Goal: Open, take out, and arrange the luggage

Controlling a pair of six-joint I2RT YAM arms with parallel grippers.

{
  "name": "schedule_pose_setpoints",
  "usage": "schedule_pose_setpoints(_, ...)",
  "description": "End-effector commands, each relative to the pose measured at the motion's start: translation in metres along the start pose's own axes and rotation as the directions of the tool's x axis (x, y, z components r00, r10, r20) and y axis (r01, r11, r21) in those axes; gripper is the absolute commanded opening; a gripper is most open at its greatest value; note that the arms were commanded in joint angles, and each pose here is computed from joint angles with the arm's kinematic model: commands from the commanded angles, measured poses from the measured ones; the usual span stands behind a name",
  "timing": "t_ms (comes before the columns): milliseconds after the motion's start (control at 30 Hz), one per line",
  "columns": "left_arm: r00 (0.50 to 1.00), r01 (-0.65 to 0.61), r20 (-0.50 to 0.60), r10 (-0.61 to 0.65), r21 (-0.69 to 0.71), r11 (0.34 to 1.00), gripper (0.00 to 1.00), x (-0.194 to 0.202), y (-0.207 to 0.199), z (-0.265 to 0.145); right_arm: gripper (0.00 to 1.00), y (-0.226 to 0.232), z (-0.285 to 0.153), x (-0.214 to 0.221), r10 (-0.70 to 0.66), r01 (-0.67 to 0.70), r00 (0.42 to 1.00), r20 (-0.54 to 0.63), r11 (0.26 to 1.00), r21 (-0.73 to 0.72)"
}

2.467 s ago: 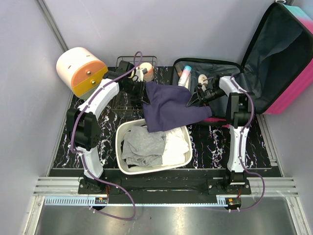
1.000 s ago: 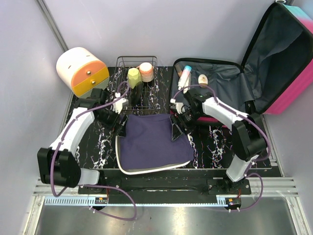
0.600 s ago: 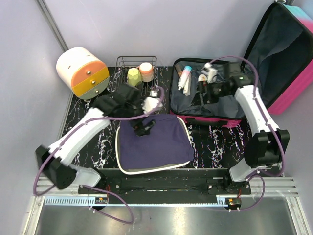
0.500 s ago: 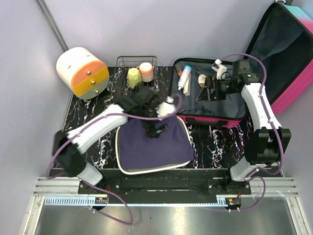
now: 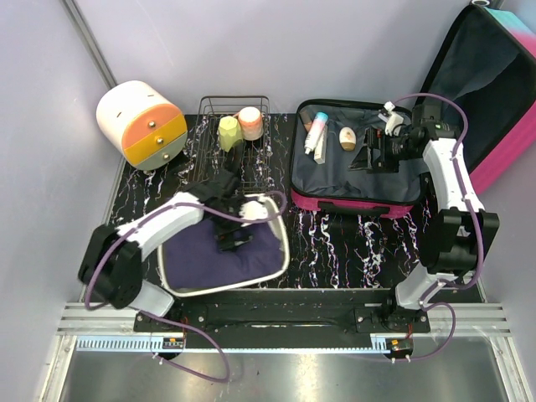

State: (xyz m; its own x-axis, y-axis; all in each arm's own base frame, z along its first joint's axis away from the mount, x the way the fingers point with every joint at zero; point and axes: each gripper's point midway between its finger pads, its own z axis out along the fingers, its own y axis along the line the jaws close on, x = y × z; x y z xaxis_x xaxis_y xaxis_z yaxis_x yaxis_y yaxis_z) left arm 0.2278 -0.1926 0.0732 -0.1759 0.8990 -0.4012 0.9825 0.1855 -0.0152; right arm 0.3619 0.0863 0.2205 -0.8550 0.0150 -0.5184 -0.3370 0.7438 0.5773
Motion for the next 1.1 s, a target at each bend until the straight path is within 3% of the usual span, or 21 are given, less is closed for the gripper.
schedule_pose_setpoints(0,0.938,-0.050,-0.336,0.078,0.093,0.994,0.99,0.134,-0.022,-0.030,1.00,0.006,0.002,-0.014,-0.007,0.007,1.000,0.014,0.999,-0.036)
schedule_pose_setpoints(167,0.905,-0.128,-0.401,0.143,0.063,0.990,0.99,0.199,-0.014,-0.055,1.00,0.003,0.008,-0.018,0.010,-0.010,1.000,0.004,0.998,-0.055)
schedule_pose_setpoints(233,0.909,-0.080,-0.405,0.099,0.065,0.995,0.99,0.217,-0.015,-0.063,1.00,0.004,0.008,-0.021,0.007,-0.006,1.000,0.004,0.998,-0.063)
schedule_pose_setpoints(600,0.899,-0.097,-0.428,0.094,0.013,0.995,0.99,0.286,0.027,-0.115,1.00,0.000,0.012,-0.025,0.009,-0.010,1.000,-0.010,0.997,-0.076)
schedule_pose_setpoints(733,0.954,-0.068,-0.296,0.046,-0.064,0.996,0.99,0.248,0.050,-0.146,1.00,0.002,0.013,-0.031,0.007,-0.008,1.000,-0.005,0.996,-0.090)
schedule_pose_setpoints(900,0.978,-0.033,-0.208,0.003,-0.144,0.989,0.99,0.203,0.059,-0.180,1.00,0.005,0.013,-0.044,0.003,-0.001,1.000,0.015,0.995,-0.103)
schedule_pose_setpoints(1033,0.992,-0.030,-0.123,-0.007,-0.298,0.954,0.99,0.156,0.087,-0.208,1.00,0.009,0.015,-0.053,-0.008,0.011,1.000,0.027,0.994,-0.107)
schedule_pose_setpoints(1067,0.993,0.059,-0.074,-0.089,-0.333,0.941,0.99,0.147,0.092,-0.211,1.00,0.011,0.017,-0.057,-0.023,0.026,0.999,0.033,0.994,-0.108)
